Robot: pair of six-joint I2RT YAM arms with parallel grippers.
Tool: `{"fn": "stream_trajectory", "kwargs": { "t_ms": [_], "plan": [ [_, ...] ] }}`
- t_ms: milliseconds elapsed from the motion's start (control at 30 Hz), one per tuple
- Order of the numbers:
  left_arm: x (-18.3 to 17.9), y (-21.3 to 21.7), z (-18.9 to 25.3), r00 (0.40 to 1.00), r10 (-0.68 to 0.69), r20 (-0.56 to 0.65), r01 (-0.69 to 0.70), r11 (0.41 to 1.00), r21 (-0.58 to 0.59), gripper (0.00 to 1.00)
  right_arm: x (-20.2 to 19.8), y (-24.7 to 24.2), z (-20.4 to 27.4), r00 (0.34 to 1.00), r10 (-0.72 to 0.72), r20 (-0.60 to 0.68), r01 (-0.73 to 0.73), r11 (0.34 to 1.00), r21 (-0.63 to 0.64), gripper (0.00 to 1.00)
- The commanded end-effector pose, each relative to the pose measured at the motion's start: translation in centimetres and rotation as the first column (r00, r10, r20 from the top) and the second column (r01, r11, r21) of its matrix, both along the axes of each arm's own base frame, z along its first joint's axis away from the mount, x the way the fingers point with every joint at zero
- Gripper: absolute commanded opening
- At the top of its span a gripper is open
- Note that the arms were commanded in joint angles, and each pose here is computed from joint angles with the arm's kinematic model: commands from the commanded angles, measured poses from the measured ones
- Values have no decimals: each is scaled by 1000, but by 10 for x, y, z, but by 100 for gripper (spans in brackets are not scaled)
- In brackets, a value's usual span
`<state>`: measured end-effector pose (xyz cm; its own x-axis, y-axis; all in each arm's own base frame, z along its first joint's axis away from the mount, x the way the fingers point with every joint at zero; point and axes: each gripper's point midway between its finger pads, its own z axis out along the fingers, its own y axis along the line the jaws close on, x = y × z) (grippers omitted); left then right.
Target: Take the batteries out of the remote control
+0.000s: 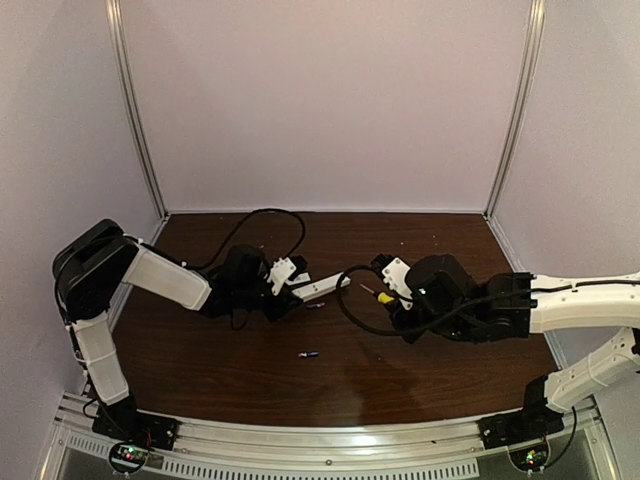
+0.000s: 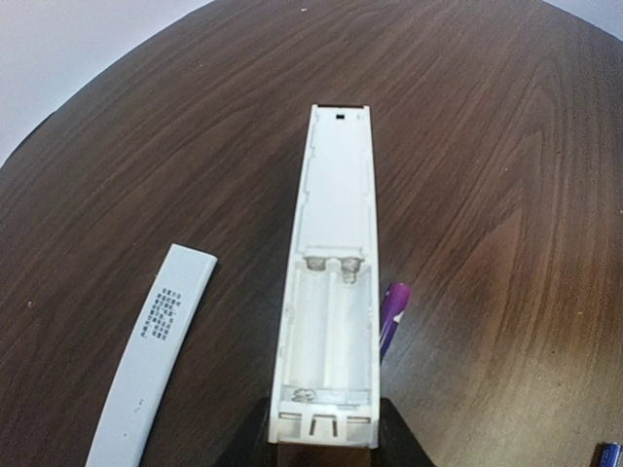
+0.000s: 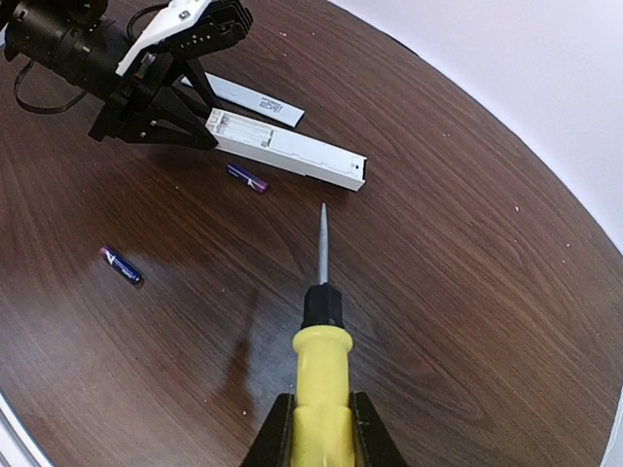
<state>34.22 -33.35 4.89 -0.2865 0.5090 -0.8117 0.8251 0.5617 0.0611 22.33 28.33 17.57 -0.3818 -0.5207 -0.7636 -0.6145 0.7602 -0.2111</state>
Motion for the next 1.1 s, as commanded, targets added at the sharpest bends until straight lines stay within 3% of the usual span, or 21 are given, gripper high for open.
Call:
{"fn": "stream_trajectory", "kwargs": {
  "t_ms": [0,467,833,1067],
  "plan": [
    [0,0,-6,1000,-10,13,10,1000,-16,8,2,-3,4,1000,-26,-7,27,996,80,0],
    [-6,5,-13,1000,4,10,-4,999,-36,18,16,-2,-12,996,-52,-66,64,980,191,0],
    [-10,9,-17,1000,1,15,-1,999,-38,36,25,2,-27,994,-57,-93,75,977,200,0],
    [-11,9,-12,1000,-1,28,2,999,-46,53,27,2,-34,993,-59,-107,79,976,203,0]
  ]
}}
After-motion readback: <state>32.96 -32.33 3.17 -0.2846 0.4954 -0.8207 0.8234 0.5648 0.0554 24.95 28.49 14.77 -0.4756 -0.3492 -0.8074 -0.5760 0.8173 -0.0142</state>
